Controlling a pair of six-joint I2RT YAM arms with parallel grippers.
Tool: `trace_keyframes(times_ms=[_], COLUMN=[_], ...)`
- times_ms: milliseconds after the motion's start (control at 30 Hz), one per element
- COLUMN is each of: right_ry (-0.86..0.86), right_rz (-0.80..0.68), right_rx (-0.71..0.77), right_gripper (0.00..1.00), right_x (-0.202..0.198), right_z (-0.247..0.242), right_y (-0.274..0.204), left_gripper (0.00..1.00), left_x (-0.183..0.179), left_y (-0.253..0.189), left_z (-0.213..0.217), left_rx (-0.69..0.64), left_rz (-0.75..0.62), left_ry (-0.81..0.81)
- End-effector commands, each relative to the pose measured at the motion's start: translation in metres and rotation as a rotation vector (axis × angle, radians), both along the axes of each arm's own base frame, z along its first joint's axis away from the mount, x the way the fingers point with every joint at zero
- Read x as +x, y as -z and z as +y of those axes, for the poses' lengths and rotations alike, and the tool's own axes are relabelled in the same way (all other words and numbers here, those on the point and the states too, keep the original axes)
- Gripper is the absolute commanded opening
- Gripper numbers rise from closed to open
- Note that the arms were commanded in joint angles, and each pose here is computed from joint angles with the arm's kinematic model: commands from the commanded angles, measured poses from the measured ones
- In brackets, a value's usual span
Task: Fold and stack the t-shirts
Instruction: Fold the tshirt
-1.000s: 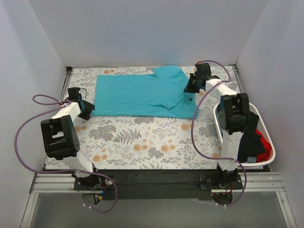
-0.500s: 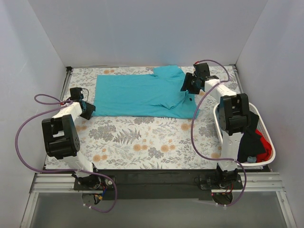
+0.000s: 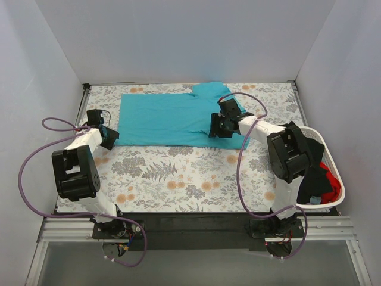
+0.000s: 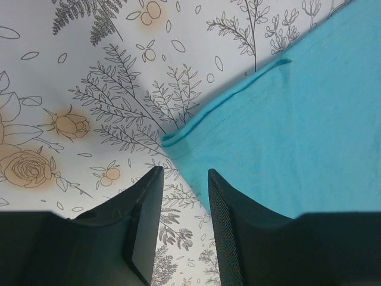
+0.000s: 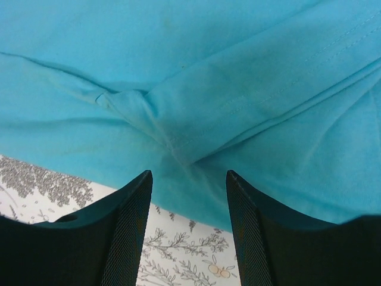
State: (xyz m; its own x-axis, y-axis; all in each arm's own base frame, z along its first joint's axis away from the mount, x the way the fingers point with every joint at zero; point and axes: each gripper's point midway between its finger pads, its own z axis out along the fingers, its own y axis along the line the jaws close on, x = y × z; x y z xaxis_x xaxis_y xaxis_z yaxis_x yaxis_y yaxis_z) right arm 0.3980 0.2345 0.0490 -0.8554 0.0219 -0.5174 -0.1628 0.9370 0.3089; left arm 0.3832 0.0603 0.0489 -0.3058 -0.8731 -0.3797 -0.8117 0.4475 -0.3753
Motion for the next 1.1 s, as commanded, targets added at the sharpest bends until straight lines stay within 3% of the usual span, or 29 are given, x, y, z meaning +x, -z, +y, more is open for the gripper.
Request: trace_keyframes(times_ms=[0,400,1067], right_ry=[0.035,0.024,-0.127], right_rz=[-0.047,-0.118,-0.207], right_rx=[0.015,0.041,0.132], right_gripper=[0.59,0.49,0.48], right_x=[0.022,0.064,0.115], right_z=[0.004,0.024,0.072], right_y=[-0.002,-0.019,-0.039], left_gripper=[0.34,0.33,0.31], left_x=[0.005,0.009,0.012], left_y=[-0.027,-0.033,-0.03], left_z=[0.002,0.0,-0.008], left_rx=[0.033,0.029,-0.008], left_rz=[-0.068,-0.084,-0.084], left_ry=[0.011,0.033,0.067])
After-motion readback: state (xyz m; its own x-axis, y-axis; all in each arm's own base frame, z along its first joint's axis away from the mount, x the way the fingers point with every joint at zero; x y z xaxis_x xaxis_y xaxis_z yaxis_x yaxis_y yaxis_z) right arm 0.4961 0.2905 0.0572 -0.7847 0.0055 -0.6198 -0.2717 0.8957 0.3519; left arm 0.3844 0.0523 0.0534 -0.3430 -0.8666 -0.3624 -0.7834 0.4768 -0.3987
